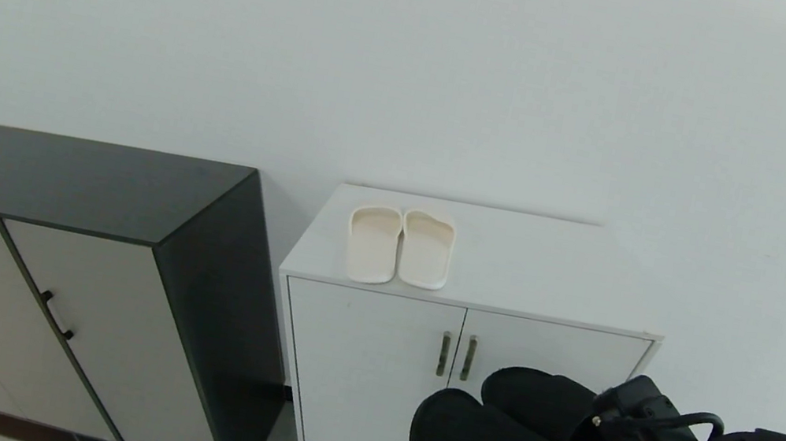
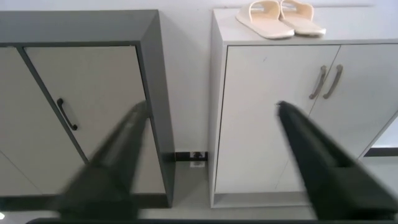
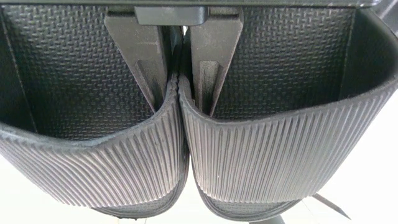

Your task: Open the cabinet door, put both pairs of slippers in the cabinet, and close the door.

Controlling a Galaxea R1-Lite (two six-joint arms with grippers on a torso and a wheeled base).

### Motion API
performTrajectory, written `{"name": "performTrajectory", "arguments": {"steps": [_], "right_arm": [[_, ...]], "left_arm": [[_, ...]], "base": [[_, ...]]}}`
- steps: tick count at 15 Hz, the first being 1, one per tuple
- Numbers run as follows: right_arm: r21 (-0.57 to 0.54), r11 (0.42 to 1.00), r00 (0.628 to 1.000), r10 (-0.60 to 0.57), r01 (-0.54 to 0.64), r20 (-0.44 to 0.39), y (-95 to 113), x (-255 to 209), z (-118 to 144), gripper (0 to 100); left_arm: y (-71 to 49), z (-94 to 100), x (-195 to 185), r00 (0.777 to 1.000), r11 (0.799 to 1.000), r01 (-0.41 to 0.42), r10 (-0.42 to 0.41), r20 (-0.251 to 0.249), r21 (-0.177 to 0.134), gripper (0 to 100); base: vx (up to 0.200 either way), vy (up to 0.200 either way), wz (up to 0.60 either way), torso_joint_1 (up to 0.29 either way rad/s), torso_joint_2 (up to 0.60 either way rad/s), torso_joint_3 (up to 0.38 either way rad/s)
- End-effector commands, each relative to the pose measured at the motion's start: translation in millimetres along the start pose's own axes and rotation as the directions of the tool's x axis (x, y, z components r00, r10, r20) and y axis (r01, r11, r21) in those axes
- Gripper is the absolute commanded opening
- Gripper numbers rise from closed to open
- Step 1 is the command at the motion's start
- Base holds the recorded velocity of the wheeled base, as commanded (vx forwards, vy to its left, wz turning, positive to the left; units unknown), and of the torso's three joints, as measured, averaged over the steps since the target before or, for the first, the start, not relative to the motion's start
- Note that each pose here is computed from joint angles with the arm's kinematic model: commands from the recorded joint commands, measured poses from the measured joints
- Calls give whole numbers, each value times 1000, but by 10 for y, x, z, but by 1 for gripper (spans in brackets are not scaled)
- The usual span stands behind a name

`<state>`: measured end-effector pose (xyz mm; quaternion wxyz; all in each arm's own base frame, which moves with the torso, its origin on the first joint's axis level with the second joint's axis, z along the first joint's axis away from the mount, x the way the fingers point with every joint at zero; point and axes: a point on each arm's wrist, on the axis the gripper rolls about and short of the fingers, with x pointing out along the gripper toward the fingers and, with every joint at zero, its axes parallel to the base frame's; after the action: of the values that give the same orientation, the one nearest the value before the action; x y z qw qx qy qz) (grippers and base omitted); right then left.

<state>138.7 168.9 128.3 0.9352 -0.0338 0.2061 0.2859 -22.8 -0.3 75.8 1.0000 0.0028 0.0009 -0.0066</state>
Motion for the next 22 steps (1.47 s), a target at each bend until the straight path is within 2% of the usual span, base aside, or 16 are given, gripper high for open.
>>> {"name": "performTrajectory", "arguments": {"steps": [1,22], "right_arm": [[-1,1000,1000,5,-5,2,16,8,-1,0],[-7,1000,1000,3,-3,-16,10,22,-55,0]], "left_arm": [[0,0,0,1000,1000,-1,1,0,-1,100],[-1,0,0,1000,1000,4,-4,0,14,100]], "base": [[0,0,0,-149,383,198],[0,0,0,-195,495,294]]}}
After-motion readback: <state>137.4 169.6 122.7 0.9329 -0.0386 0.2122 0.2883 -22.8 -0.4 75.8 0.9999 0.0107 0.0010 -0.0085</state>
